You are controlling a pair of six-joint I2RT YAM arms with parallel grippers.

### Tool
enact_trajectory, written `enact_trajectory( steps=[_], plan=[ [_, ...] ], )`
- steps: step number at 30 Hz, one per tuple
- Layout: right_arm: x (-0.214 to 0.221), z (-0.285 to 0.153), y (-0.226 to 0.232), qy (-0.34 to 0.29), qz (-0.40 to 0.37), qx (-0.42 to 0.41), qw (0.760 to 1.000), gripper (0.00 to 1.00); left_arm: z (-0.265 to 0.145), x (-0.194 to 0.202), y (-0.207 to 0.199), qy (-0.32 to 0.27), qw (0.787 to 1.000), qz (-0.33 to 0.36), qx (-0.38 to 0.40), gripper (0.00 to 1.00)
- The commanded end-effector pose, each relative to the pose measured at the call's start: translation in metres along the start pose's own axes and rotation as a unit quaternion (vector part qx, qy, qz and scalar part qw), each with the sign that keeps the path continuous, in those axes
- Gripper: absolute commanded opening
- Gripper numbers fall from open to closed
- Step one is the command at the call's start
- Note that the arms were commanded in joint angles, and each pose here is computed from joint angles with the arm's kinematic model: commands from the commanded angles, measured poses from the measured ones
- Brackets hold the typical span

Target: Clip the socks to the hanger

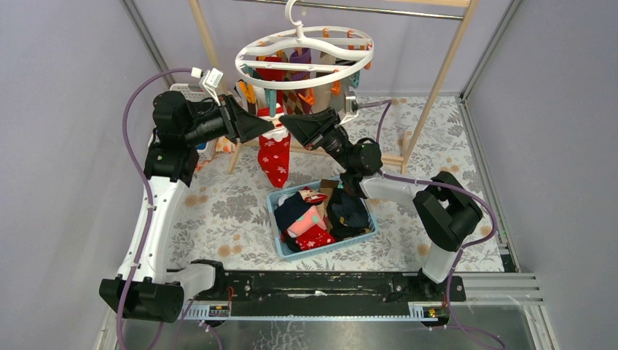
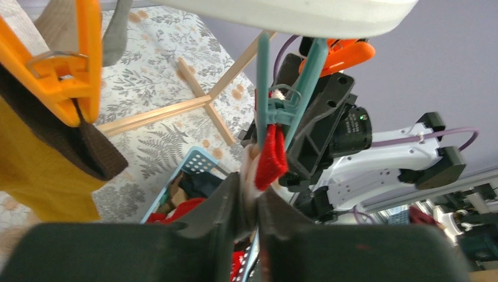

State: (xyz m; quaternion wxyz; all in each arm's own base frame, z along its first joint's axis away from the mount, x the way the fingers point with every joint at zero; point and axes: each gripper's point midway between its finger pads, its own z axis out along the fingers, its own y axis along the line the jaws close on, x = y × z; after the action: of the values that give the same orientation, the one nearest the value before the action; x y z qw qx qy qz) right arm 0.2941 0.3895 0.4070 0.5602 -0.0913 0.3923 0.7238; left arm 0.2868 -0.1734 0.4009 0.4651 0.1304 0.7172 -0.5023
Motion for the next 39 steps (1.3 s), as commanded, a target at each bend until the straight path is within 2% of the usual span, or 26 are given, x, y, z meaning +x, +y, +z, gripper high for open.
enact_trajectory(
  steps=[1, 5, 12, 24, 29, 31, 36, 39],
  plan=[
    [-0.031, 0.001, 0.032, -0.041, -0.034, -0.054, 0.997, 0.38, -0.003, -0.008, -0.003, -0.008, 1.0, 0.027, -0.003, 0.13],
    [-0.046, -0.017, 0.026, -0.056, -0.055, -0.027, 0.997, 0.54, -0.004, -0.01, -0.003, -0.01, 0.999, 0.031, -0.006, 0.09],
    [-0.067, -0.018, 0.033, -0.042, -0.054, -0.057, 0.996, 0.7, -0.005, -0.014, -0.005, -0.013, 0.999, 0.034, -0.008, 0.09],
    [-0.08, 0.004, 0.042, -0.037, -0.034, -0.103, 0.993, 0.75, -0.006, -0.02, -0.006, -0.014, 0.999, 0.038, -0.012, 0.09],
    [-0.079, 0.01, 0.038, -0.034, -0.025, -0.109, 0.993, 0.71, -0.007, -0.021, -0.006, -0.015, 0.999, 0.039, -0.012, 0.09],
    [-0.078, 0.011, 0.039, -0.031, -0.025, -0.113, 0.993, 0.64, -0.008, -0.021, -0.006, -0.016, 0.999, 0.039, -0.013, 0.09],
    [-0.081, 0.003, 0.036, -0.046, -0.04, -0.092, 0.994, 0.38, -0.009, -0.022, -0.004, -0.016, 0.999, 0.038, -0.017, 0.08],
    [-0.086, 0.0, 0.039, -0.055, -0.048, -0.086, 0.994, 0.32, -0.009, -0.023, -0.004, -0.018, 0.999, 0.039, -0.016, 0.08]
  ],
)
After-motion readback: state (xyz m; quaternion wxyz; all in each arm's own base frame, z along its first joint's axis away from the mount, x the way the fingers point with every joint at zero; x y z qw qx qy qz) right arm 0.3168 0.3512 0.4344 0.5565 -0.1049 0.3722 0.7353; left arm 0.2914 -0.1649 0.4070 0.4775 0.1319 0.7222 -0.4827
